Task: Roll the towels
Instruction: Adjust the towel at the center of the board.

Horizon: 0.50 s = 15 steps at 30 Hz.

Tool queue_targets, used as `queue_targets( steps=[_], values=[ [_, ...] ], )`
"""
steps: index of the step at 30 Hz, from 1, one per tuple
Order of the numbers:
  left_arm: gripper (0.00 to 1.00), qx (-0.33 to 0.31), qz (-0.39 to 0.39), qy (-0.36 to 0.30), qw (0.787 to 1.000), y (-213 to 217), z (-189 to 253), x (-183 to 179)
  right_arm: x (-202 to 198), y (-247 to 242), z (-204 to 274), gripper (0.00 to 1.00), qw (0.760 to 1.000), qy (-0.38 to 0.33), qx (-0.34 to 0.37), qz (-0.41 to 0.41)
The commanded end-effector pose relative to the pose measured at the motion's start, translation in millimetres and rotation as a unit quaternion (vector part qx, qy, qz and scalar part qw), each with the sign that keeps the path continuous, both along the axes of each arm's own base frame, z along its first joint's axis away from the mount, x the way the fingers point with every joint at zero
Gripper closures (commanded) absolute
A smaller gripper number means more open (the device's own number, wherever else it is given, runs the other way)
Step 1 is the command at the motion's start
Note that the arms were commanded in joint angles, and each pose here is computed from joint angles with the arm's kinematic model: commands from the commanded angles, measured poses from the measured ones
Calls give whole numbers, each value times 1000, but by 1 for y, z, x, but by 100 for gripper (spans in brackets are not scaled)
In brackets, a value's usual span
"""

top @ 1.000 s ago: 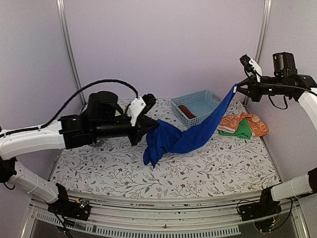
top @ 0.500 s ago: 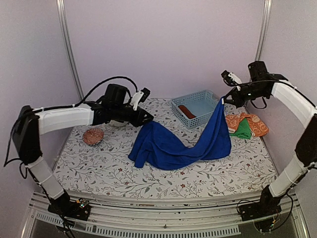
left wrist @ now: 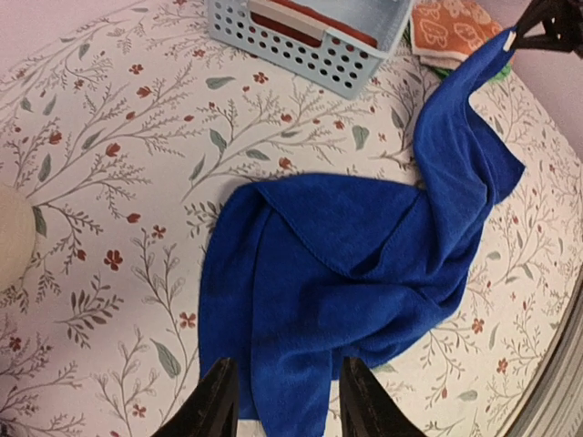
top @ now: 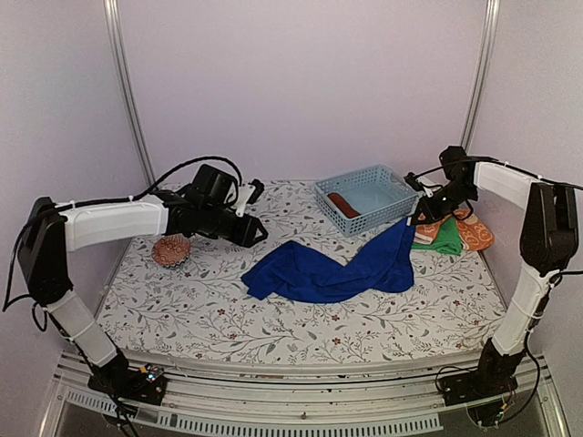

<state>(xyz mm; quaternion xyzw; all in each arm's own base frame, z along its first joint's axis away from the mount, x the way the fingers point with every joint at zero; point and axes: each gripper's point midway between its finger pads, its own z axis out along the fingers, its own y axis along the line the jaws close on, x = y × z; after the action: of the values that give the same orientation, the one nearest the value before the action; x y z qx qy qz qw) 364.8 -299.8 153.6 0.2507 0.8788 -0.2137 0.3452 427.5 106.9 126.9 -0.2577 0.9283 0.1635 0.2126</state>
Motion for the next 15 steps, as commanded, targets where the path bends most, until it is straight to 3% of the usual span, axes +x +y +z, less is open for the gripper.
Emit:
queue_targets(
  steps=[1,7,15],
  values=[
    [62,62,-5,67,996,22,-39,-52,-9,4,19,97,999,-29,15,1],
    [56,108,33,135,984,48,-67,-77,-15,9,30,96,999,-31,28,15],
    [57,73,13,212,974,29,-98,-89,-20,14,23,96,999,-18,44,23]
  ],
)
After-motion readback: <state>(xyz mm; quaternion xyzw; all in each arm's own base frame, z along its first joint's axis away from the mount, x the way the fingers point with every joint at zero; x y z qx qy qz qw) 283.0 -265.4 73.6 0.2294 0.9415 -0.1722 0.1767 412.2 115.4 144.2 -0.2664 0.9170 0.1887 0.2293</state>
